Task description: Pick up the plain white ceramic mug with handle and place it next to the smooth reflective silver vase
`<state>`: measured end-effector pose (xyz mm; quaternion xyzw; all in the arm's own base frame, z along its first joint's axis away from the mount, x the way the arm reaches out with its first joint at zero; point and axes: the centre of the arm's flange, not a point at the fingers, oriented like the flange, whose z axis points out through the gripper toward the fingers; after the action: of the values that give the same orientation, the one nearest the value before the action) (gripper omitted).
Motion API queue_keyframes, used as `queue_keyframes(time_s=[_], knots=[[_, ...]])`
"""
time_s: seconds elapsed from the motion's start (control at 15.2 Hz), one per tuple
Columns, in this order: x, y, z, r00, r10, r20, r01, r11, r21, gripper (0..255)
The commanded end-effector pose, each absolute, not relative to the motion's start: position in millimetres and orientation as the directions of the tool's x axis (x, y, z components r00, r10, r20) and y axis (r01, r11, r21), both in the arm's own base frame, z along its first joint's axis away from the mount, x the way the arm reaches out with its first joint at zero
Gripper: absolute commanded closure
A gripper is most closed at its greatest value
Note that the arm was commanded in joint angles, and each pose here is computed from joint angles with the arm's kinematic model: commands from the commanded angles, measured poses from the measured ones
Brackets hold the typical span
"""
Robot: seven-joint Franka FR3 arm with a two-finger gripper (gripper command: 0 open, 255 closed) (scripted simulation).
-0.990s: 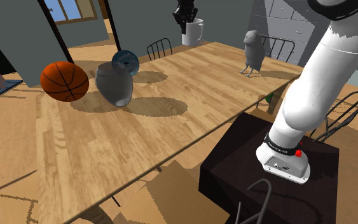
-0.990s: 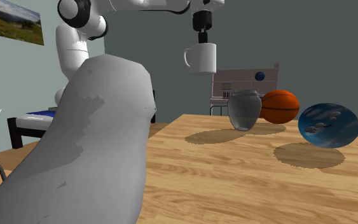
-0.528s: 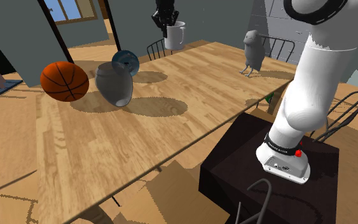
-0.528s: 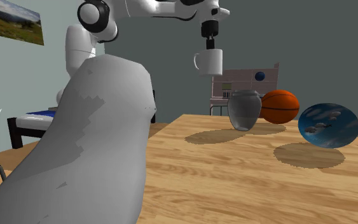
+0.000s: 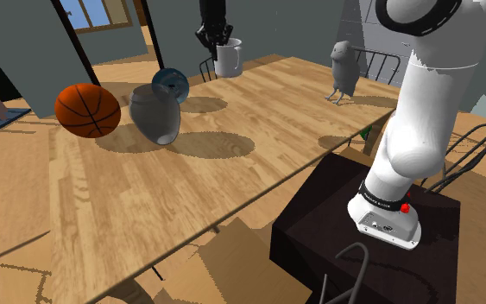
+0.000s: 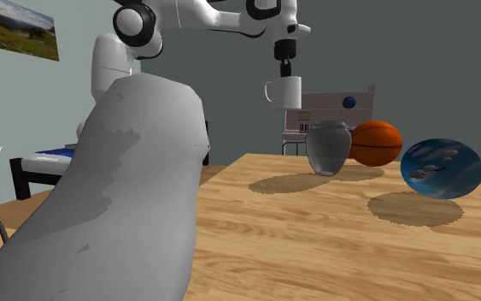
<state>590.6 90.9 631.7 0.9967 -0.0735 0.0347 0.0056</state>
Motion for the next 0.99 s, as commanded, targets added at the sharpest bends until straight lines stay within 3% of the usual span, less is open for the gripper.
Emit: queue_keyframes(time_s=[0.0,0.92], knots=[[591,91,622,0.987,-0.146,0.071,-0.147,-0.989,0.006,255],[591,91,548,0.987,-0.146,0.071,-0.147,-0.989,0.006,255]])
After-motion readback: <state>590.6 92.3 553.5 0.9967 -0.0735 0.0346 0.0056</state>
